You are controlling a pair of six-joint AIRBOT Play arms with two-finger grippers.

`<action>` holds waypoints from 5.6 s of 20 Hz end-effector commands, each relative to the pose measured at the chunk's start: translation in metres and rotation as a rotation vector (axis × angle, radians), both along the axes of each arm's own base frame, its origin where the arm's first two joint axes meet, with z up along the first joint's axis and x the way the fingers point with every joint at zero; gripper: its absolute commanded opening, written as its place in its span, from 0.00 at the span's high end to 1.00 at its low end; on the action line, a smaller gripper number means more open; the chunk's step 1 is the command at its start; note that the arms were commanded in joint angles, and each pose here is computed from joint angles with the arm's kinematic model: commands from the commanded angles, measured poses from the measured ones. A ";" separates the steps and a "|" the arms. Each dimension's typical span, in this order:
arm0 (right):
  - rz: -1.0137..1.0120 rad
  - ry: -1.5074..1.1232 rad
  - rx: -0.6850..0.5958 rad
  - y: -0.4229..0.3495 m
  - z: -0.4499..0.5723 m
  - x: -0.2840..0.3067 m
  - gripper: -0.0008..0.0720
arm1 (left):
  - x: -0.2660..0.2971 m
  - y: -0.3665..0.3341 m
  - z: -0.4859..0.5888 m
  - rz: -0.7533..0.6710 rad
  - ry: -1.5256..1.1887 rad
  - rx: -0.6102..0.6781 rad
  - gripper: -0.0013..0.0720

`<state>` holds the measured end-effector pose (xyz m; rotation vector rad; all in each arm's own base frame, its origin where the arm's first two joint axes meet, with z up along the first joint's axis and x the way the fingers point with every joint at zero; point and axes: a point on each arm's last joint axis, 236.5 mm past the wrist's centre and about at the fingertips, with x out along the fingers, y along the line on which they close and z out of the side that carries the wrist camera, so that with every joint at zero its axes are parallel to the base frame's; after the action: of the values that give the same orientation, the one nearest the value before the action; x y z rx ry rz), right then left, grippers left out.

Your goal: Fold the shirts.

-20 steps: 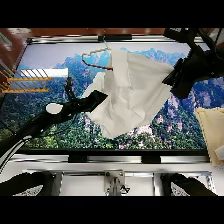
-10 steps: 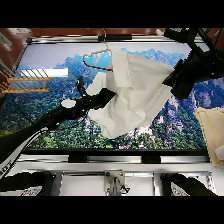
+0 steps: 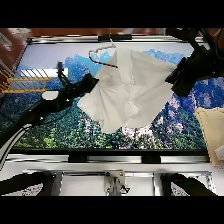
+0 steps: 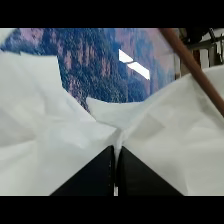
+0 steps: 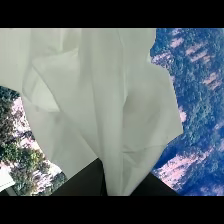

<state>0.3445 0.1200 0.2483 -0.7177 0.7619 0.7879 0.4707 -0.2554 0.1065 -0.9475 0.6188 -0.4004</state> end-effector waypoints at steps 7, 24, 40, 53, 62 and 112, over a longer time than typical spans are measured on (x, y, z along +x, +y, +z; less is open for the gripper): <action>0.103 -0.071 0.256 0.056 0.037 0.001 0.89 | 0.030 0.111 0.028 0.186 -0.018 -0.050 0.92; 0.133 -0.003 0.197 0.050 0.022 -0.014 0.89 | 0.065 0.147 0.073 0.230 -0.117 -0.056 0.92; 0.140 0.116 0.081 0.040 -0.015 -0.018 0.89 | 0.061 0.145 0.138 0.082 -0.395 0.210 0.92; -0.063 -0.026 0.366 0.079 0.022 0.044 0.89 | -0.049 -0.005 0.265 -0.379 -0.784 0.227 0.92; -0.160 -0.047 0.470 0.077 0.045 0.046 0.89 | -0.040 0.035 0.254 -0.310 -0.711 0.371 0.57; -2.140 -1.398 -0.128 -0.458 0.268 -0.238 0.89 | -0.114 0.023 0.238 -0.598 -0.677 0.411 0.15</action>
<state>0.1332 -0.3271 0.5354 -0.1571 -0.1246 -1.5115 0.3592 -0.2321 0.3456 -0.1812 0.3160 -1.0230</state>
